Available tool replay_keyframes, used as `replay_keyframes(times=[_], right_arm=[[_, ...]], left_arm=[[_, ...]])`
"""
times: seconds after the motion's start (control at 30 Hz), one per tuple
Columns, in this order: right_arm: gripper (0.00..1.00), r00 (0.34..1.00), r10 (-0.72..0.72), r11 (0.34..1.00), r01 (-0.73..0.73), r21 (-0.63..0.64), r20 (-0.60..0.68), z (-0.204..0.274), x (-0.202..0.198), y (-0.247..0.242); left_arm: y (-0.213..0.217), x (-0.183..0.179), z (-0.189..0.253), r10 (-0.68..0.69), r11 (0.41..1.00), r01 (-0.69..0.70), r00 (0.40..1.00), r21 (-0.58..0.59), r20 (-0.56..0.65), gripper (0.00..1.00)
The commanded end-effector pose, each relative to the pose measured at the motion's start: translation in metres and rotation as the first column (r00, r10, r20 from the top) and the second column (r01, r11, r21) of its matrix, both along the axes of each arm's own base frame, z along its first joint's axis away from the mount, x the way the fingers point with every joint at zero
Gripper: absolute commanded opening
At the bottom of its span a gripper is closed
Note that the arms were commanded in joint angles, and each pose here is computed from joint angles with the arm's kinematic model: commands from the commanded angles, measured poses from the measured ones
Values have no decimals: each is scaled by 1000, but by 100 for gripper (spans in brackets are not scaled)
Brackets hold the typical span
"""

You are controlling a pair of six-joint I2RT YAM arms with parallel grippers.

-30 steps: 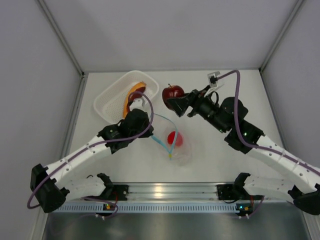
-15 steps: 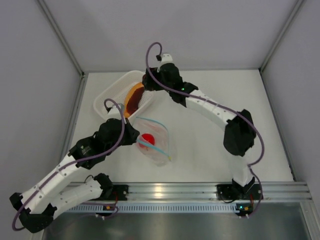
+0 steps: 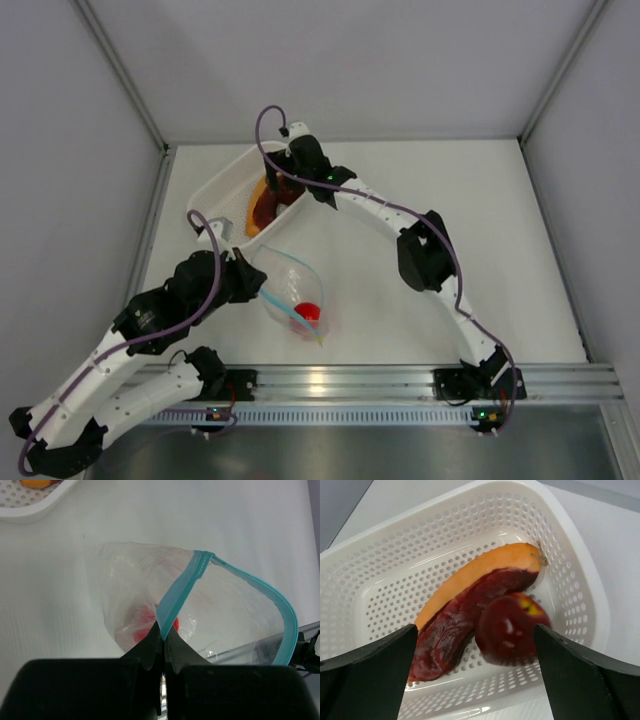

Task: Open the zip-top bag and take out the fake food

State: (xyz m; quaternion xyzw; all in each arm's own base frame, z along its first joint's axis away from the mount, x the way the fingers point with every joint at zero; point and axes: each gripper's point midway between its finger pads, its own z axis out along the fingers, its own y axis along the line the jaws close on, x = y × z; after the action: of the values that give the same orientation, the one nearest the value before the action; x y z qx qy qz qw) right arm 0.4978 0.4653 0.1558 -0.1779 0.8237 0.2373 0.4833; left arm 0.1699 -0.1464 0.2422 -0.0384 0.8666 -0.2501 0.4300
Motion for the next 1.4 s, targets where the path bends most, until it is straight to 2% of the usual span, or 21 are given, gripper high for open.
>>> replay_keyframes(times=[0.0,0.03,0.07,0.1,0.13,0.17,0.2,0.23,0.3,0.33,0.37,0.43,0.47,0.53,0.6,0.63,0.67,0.77,0.87,1.1,1.37], right_arm=[[99,986,6,997,-18,70,169,97,-6,0],[100,978,-11,995,-10,101,207,131,-13,-9],[99,982,1,997,-17,81,191,117,-20,-15],[99,978,20,995,-40,95,207,126,-27,-18],[99,959,31,983,-80,166,281,173,-42,-25],[99,961,115,974,-159,161,252,160,-58,-24],[99,965,130,962,-178,206,227,168,-68,-26],[95,965,137,952,-190,240,222,191,-81,-37],[86,976,161,940,-196,280,144,197,-98,-48],[77,973,179,928,-215,304,144,216,-114,-56],[75,978,191,933,-206,295,79,205,-128,-59],[68,977,193,930,-211,301,88,223,-155,-74],[66,975,219,940,-220,260,36,205,-176,-74],[62,976,214,948,-219,231,47,214,-202,-86],[59,976,218,958,-220,184,31,199,-230,-86],[55,980,190,962,-198,189,62,210,-240,-94],[51,971,235,956,-241,168,51,198,-264,-86],[40,964,257,952,-264,154,66,195,-301,-79],[35,968,250,962,-252,103,33,175,-320,-69],[27,967,249,969,-249,13,-46,125,-325,-33],[25,993,114,989,-118,-93,-39,78,-290,-10]], left_arm=[[2,2,8,23,1000,-23,1000,-13,8,0],[2,2,10,28,999,-27,1000,-22,11,0],[2,3,11,33,999,-33,999,-26,14,0],[4,5,12,54,998,-54,998,-33,16,0],[5,5,13,65,997,-64,998,-38,17,0],[6,6,16,76,996,-75,997,-45,22,0],[8,6,17,93,994,-92,995,-60,21,0],[8,8,18,106,992,-105,994,-64,23,0],[8,9,19,119,990,-118,993,-74,17,0],[8,11,19,129,989,-128,991,-72,16,0],[8,13,18,135,989,-134,991,-66,14,0],[8,14,16,151,986,-150,989,-67,4,0],[10,15,16,166,984,-165,986,-70,4,0],[10,17,15,190,979,-189,982,-81,-4,0],[13,20,11,227,970,-228,974,-82,-12,0],[14,21,10,240,967,-240,971,-89,-16,0],[14,22,9,249,964,-250,968,-92,-21,0],[14,24,5,279,954,-281,960,-100,-39,0],[13,25,5,295,946,-300,954,-123,-56,0],[9,22,1,291,942,-302,953,-148,-89,0],[-2,13,0,224,953,-244,967,-181,-122,0]])
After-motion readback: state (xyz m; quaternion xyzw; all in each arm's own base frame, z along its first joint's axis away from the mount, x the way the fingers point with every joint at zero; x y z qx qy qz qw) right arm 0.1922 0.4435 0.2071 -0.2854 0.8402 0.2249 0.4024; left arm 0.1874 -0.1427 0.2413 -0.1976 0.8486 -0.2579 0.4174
